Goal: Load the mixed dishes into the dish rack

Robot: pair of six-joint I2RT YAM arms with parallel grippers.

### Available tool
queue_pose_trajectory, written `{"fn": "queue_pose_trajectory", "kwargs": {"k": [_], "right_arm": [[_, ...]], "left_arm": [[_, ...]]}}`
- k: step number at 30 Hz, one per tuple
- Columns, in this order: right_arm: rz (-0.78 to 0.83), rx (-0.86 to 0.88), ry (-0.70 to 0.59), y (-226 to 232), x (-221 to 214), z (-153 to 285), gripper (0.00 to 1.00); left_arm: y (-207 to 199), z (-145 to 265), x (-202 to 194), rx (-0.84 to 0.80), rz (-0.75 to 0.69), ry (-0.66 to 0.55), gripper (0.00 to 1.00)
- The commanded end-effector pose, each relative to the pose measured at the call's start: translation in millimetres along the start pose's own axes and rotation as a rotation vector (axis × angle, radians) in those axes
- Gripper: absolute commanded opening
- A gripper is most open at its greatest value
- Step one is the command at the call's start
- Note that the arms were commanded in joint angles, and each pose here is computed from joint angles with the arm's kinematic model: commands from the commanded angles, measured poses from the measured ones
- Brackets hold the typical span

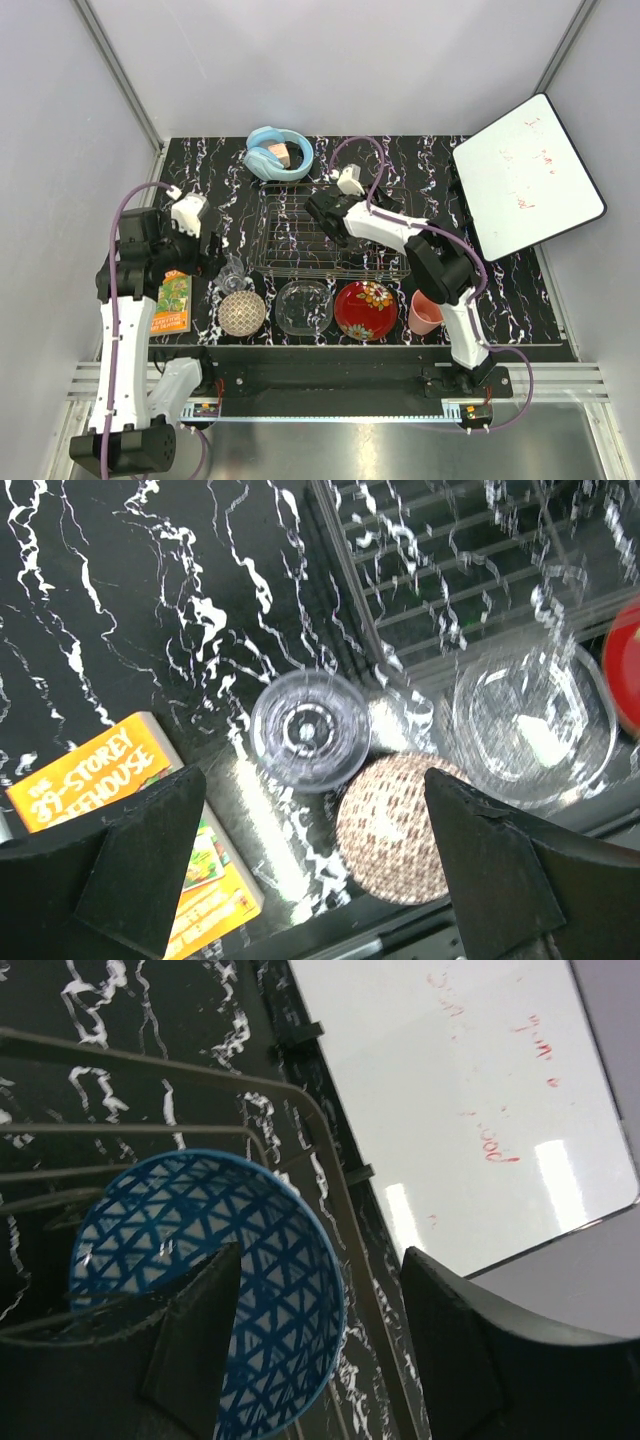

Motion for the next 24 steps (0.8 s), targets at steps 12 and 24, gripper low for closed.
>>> {"fn": "queue_pose_trajectory", "kwargs": {"k": [12,24], "right_arm": [[-0.604,0.454,-0.114,-152.5,66.0,74.7,0.79],[-0.787,0.458,-0.099,-194.6,6.0,77.3,0.79]], "left_arm": [[-37.0,35.7,-57.0,-0.156,-0.393,0.296,0.87],[-48.1,11.7,-119.3,-0.227,-0.577,0.544,0.85]]}}
Point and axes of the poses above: each gripper's point midway between its finger pads, its own z axis back along the fingers, its own y axis along the line the jaws close on, x = y × z, the point moved 3 cm from there along z, back along the fingers, and after that the axes turned 7 degrees about z, right-handed, at the moved point
